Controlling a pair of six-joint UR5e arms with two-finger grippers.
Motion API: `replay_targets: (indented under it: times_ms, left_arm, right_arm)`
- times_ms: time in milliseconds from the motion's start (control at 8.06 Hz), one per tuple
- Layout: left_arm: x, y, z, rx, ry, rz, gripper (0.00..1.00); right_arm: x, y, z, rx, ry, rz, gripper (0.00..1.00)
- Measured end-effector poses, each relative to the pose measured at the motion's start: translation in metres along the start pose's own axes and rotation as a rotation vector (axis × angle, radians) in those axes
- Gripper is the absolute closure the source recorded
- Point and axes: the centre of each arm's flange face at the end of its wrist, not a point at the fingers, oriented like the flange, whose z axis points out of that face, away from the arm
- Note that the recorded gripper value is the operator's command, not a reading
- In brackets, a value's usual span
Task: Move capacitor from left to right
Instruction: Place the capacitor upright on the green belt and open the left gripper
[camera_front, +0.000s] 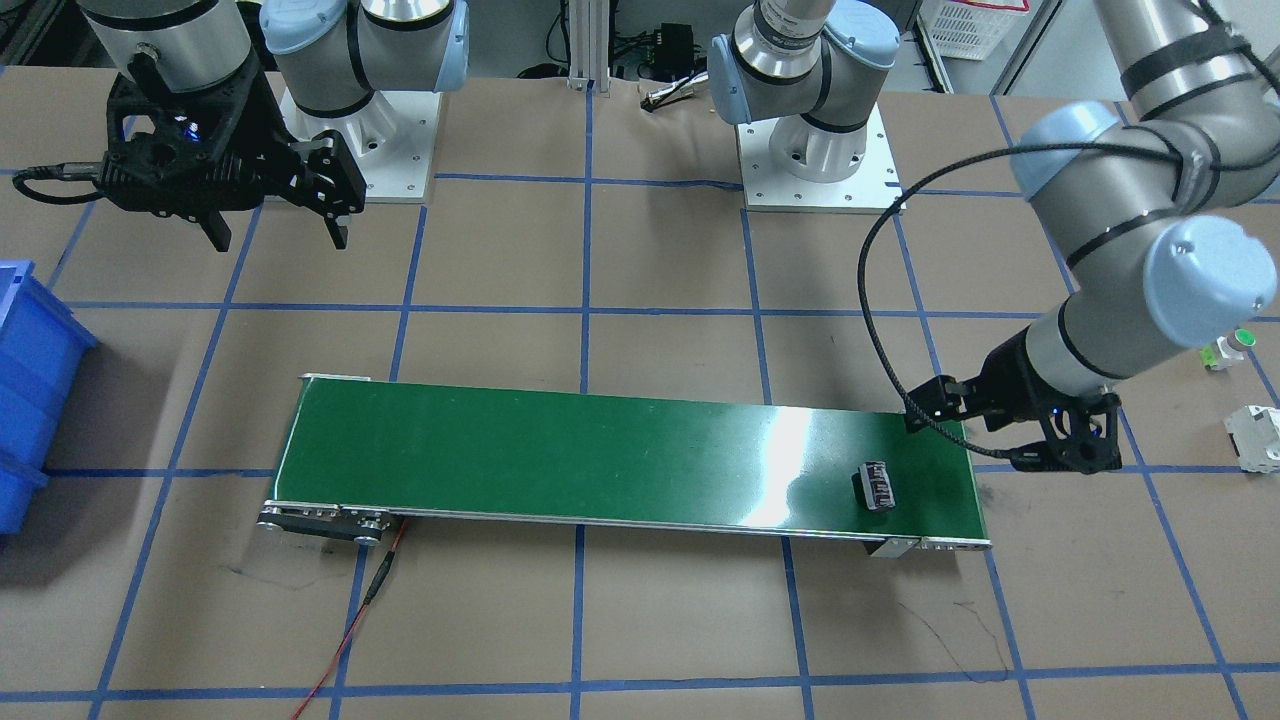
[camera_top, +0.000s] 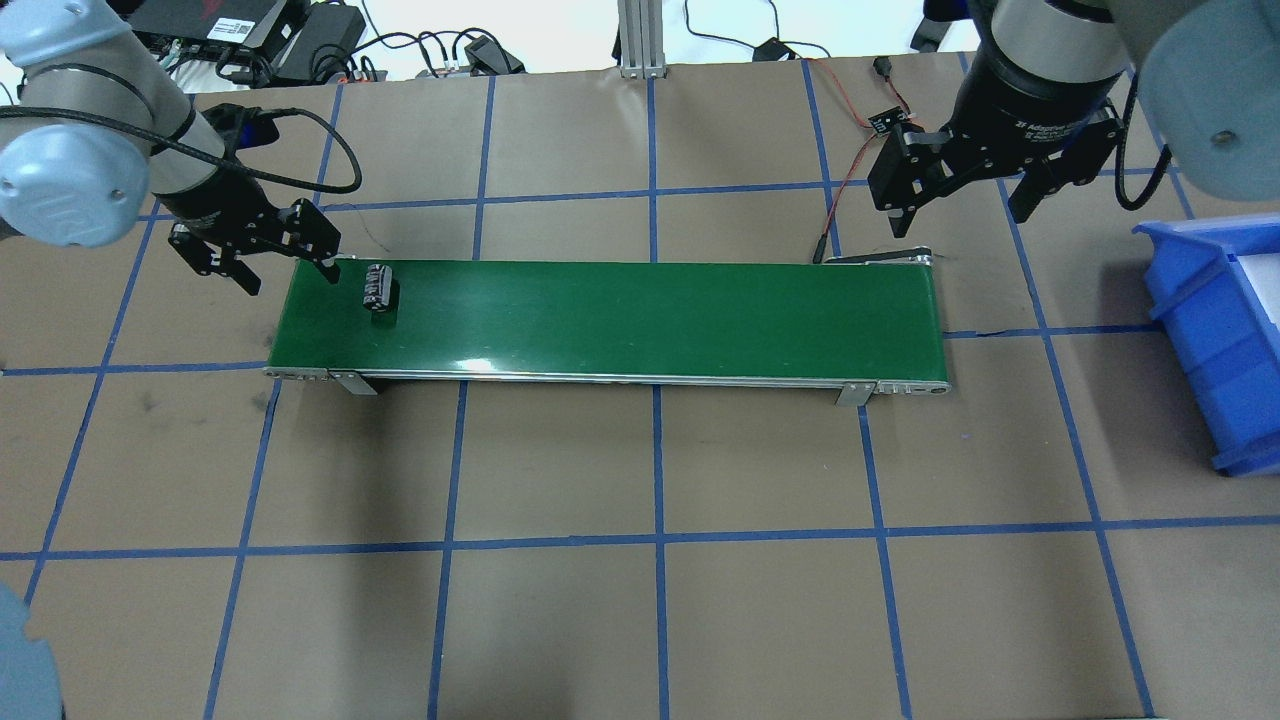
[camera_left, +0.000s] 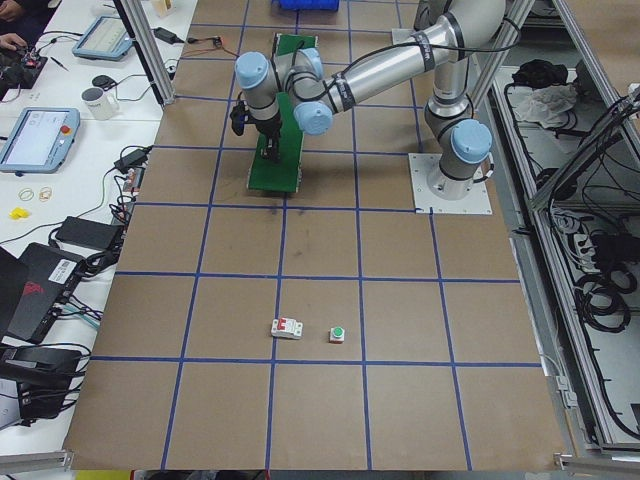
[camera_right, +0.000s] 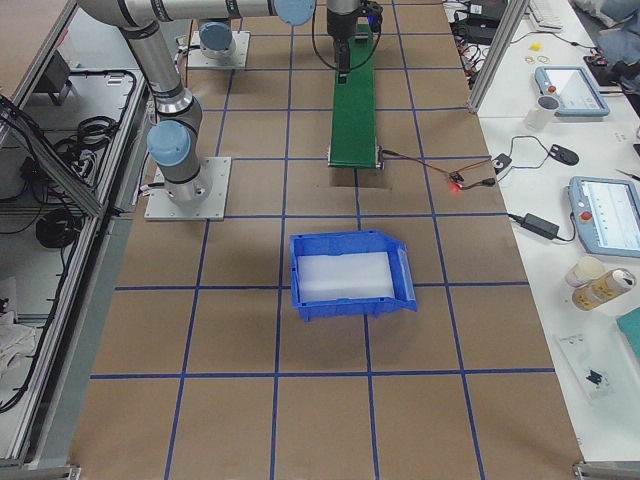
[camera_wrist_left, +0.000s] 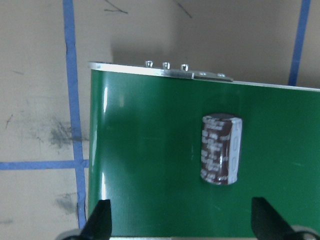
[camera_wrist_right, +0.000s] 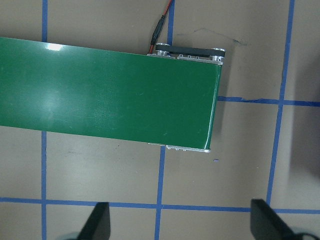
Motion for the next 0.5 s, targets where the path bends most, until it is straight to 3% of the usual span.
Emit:
replay_targets:
  times_ms: [248, 497]
  left_arm:
    - [0.011, 0.047, -0.058, 0.001, -0.041, -0.021, 0.00]
    - [0.016, 0.077, -0.086, -0.009, -0.081, -0.045, 0.00]
  right_arm:
    - [0.000, 0.000, 0.001, -0.007, 0.000, -0.001, 0.00]
    - [0.000, -0.004, 0.007, -0.018, 0.000, 0.000, 0.00]
